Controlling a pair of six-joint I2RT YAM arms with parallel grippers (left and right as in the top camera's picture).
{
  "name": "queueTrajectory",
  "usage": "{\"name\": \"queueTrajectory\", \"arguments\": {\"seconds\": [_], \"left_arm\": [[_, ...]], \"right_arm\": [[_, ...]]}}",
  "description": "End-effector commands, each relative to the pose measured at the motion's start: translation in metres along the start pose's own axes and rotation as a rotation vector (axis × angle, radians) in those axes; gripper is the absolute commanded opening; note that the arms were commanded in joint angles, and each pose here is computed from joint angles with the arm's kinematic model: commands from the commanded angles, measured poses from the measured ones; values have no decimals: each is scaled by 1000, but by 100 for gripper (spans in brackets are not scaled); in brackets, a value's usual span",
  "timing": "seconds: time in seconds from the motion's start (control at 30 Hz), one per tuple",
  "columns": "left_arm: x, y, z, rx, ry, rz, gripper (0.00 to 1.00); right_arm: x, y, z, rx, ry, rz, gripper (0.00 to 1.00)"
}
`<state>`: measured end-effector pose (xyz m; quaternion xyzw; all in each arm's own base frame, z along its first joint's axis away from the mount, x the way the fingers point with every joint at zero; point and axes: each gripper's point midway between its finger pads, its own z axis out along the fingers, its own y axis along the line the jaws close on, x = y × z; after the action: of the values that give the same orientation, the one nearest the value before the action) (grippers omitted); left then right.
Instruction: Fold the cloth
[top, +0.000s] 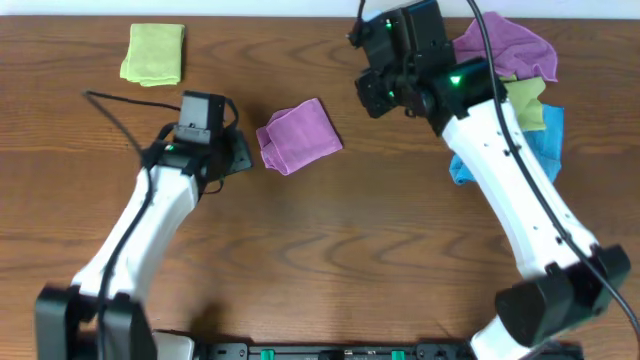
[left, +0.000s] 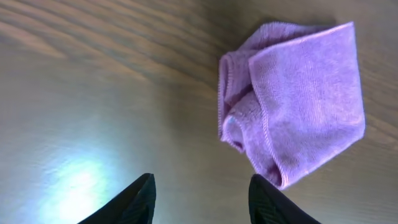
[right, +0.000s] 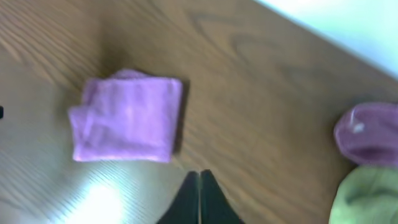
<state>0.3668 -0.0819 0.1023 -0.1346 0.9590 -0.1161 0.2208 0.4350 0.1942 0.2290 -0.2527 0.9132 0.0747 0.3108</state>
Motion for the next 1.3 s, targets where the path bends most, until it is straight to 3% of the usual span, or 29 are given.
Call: {"name": "queueTrajectory", "arguments": {"seconds": [0.0,0.07,0.2,0.63,1.27], "left_arm": [[4,-5,23,36,47,-46,53],[1,-11,41,90,61,-97,65],[-3,-20,58,176,78,-118,69],[7,-14,91,193,135,-134,69],[4,-18,95,227,132,-136,75]], "right_arm": [[30,-4,41,-11,116,-4,2],[49,-1,73,-36,186,12,1],[74,8,116,-91,270,42,1],[71,22,160,-148,228,66,1],[98,39,200,-175,292,120,1]]}}
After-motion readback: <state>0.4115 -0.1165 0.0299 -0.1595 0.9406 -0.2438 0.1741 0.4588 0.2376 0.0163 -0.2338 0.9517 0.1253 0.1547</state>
